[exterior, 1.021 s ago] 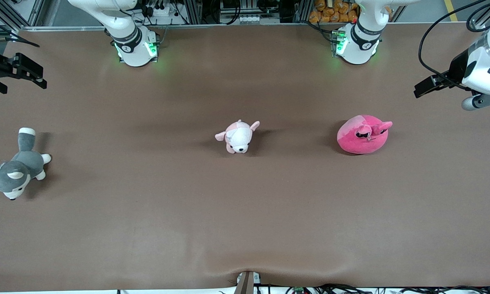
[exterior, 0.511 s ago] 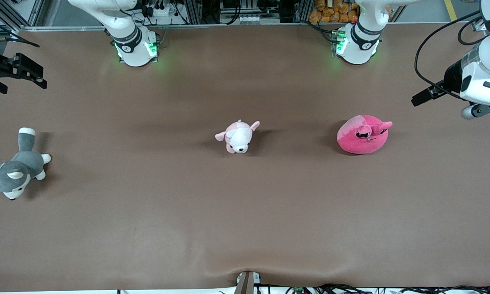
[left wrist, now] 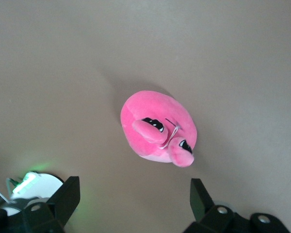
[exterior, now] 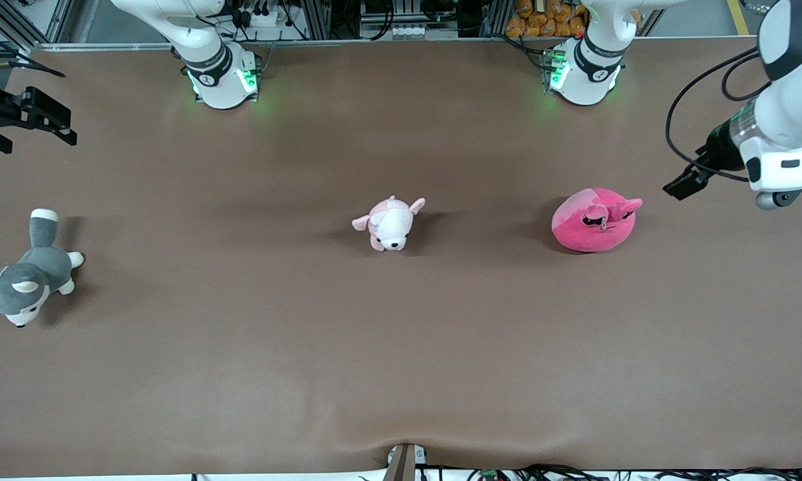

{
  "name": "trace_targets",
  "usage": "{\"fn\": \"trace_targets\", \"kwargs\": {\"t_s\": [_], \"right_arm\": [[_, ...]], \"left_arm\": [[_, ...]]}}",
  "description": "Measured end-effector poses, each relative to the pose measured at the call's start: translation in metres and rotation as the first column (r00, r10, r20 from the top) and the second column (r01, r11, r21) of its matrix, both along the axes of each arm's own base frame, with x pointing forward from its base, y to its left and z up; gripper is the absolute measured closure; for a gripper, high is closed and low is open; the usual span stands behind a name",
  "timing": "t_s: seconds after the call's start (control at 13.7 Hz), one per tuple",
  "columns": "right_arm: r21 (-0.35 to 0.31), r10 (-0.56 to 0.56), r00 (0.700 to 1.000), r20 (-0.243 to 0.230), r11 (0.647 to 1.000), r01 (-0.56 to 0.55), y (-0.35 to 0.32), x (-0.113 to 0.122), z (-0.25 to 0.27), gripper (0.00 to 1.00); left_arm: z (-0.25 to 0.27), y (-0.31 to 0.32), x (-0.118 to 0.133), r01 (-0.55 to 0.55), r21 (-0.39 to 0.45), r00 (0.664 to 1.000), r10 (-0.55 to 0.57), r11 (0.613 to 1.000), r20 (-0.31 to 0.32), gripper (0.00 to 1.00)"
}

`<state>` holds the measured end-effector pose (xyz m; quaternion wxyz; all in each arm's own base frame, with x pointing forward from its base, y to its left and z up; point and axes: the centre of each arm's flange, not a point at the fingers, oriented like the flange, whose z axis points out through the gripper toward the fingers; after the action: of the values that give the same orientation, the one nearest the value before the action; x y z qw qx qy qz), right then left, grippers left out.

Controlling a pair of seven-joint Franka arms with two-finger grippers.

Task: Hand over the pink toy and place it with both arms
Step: 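Move the left gripper toward the pink flamingo plush and lower it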

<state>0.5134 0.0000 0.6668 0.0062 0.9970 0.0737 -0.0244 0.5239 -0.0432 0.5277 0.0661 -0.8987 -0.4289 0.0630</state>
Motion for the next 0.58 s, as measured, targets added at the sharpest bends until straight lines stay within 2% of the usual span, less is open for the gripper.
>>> {"fn": "trace_targets", "kwargs": {"t_s": [0.15, 0.22, 0.36, 0.51, 0.58], "right_arm": [[0.0, 0.0, 1.0, 0.0, 1.0, 0.0, 0.0, 0.0, 0.0, 0.0], [0.0, 0.0, 1.0, 0.0, 1.0, 0.0, 0.0, 0.0, 0.0, 0.0], [0.0, 0.0, 1.0, 0.0, 1.0, 0.0, 0.0, 0.0, 0.0, 0.0], [0.0, 0.0, 1.0, 0.0, 1.0, 0.0, 0.0, 0.0, 0.0, 0.0], [0.0, 0.0, 1.0, 0.0, 1.0, 0.0, 0.0, 0.0, 0.0, 0.0]], "left_arm": [[-0.013, -0.002, 0.005, -0.155, 0.03, 0.988, 0.156, 0.987, -0.009, 0.0], [-0.021, -0.003, 0.008, -0.26, 0.051, 0.965, 0.261, 0.964, -0.01, 0.0], [-0.037, -0.003, 0.018, -0.459, 0.096, 0.887, 0.462, 0.883, -0.001, 0.0], [-0.049, -0.004, 0.025, -0.572, 0.128, 0.817, 0.576, 0.81, 0.006, 0.0], [-0.054, -0.004, 0.027, -0.6, 0.138, 0.796, 0.605, 0.788, 0.007, 0.0]]}}
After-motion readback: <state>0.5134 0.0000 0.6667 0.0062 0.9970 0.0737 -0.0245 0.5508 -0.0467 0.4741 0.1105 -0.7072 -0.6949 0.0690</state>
